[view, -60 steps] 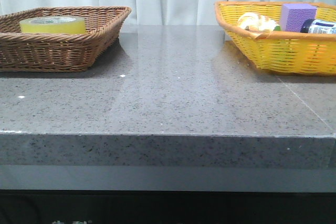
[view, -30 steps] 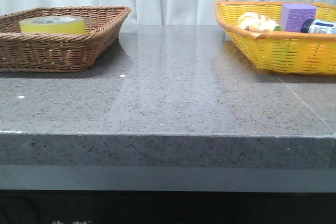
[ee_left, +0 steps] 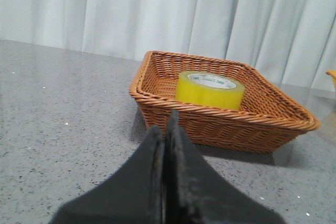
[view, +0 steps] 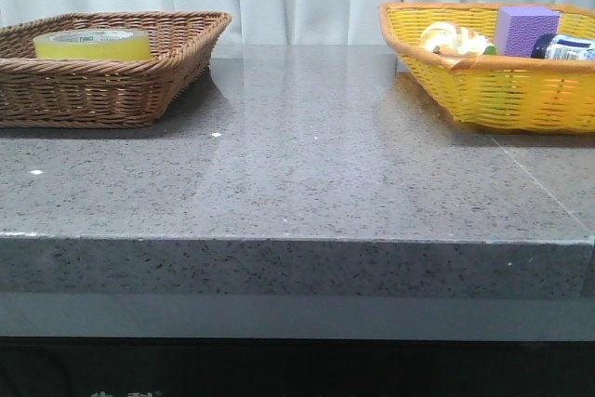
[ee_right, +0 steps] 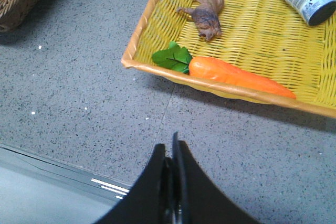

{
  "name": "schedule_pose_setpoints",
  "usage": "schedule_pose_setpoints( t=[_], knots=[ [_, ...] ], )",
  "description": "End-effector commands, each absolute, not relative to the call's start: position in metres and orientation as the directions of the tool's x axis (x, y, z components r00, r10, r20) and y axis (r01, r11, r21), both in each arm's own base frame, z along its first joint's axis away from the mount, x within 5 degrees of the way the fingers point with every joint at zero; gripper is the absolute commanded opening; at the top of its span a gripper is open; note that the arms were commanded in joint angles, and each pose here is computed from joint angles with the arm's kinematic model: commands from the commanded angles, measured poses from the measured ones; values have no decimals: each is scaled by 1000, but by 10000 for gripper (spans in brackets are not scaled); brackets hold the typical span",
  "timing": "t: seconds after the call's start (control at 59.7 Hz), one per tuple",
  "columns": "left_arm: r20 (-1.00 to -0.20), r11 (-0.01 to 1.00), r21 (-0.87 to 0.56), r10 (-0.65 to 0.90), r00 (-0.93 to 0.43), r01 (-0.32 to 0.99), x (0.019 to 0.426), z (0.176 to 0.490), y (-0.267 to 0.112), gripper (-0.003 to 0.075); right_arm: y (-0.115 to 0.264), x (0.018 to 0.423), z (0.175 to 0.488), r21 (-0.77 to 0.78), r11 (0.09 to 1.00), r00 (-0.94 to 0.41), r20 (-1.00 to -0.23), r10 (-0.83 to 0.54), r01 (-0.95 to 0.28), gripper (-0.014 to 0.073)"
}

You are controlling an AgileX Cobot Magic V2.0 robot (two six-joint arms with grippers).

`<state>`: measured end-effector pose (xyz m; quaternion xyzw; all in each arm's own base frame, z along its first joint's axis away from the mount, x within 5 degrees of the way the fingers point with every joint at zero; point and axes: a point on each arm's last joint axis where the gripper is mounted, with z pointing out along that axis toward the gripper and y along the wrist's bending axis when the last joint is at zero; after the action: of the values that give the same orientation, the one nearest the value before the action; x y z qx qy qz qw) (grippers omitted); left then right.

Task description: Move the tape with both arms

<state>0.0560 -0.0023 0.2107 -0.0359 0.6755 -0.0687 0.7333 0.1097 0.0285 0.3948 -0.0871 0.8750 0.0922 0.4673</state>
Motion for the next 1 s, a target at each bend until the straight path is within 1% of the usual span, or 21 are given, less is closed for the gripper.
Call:
schedule_pose_setpoints(
  t=[0.0,0.988],
  knots=[
    [-978,986,-154,-161,133,60,56,205,-2,-20,28,112,406,77,968,-480,-876,-48,-238,-69],
    [-979,986,-154,-162,128,68,56,205,-3,-20,29,112,406,80,967,-480,-876,-48,-244,-69]
  ],
)
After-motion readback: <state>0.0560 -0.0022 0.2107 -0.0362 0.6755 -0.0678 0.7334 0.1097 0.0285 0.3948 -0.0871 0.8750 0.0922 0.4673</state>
